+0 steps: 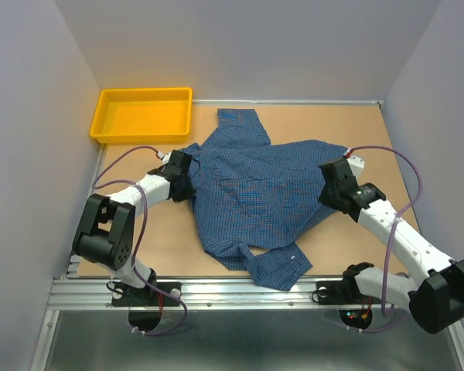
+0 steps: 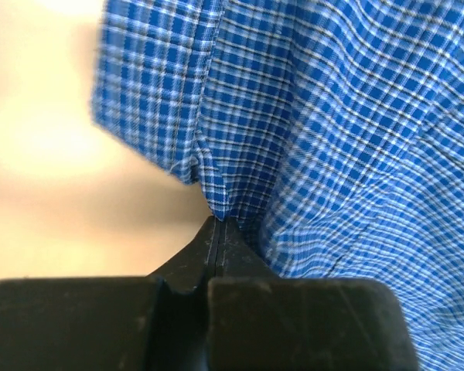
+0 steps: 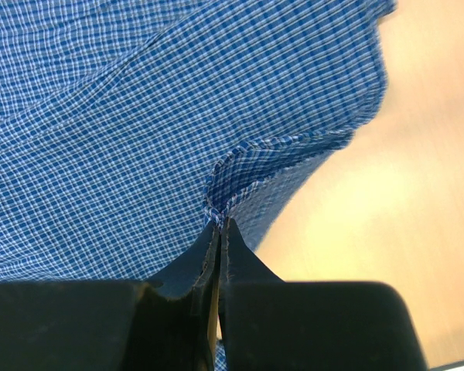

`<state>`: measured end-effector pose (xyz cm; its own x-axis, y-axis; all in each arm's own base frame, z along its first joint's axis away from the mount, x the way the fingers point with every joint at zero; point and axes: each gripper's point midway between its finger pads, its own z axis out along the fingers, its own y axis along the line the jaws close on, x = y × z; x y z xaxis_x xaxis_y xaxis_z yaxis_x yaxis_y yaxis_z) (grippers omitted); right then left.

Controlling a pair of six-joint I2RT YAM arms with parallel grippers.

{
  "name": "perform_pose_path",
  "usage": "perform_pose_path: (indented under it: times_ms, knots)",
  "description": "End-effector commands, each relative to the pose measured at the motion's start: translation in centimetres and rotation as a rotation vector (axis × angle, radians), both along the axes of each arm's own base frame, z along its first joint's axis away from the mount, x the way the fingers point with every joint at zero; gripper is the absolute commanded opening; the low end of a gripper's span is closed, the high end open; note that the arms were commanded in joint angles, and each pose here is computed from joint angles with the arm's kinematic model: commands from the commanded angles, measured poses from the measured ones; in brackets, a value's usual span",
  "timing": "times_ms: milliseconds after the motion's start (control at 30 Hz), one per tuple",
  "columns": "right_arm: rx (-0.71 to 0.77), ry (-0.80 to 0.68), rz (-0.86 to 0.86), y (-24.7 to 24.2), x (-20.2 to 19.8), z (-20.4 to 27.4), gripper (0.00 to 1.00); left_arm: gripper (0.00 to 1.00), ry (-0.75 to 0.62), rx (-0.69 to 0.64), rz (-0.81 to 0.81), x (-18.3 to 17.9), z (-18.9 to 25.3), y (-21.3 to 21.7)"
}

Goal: Fold and stack the long sleeve shirts
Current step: Flatten the shirt out

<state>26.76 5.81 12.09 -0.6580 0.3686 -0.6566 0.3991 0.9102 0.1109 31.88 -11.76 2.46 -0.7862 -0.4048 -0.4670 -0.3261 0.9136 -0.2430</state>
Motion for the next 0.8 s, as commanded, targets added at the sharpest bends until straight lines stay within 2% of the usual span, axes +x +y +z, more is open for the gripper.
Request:
perform_pose_path:
  times_ms: [0, 167, 467, 533, 667, 767]
  knots:
    - [-0.056, -0.102, -0.055, -2.0, 0.0, 4.2, 0.01, 0.0, 0.006, 0.204, 0.009, -0.1, 4.0, 3.4]
    - [-0.055, -0.177, -0.136, -4.1, -2.4, 8.0, 0.01, 0.0, 0.045, 0.362, 0.0, -1.0, 7.1, 6.2]
    - [0.012, -0.191, -0.222, -5.7, -6.6, 9.0, 0.01, 0.03, 0.177, 0.46, -0.026, -4.5, 7.0, 8.6]
    - [0.026, -0.242, -0.233, -6.0, -6.7, 10.5, 0.01, 0.03, 0.148, 0.476, -0.011, -3.8, 8.2, 9.2]
    - [-0.022, -0.297, -0.257, -6.8, -5.8, 12.9, 0.01, 0.03, -0.031, 0.385, 0.004, 0.8, 12.8, 8.1]
    - [-0.068, -0.341, -0.241, -6.8, -3.9, 15.0, 0.0, 0.02, -0.055, 0.362, -0.012, 3.7, 15.2, 7.4]
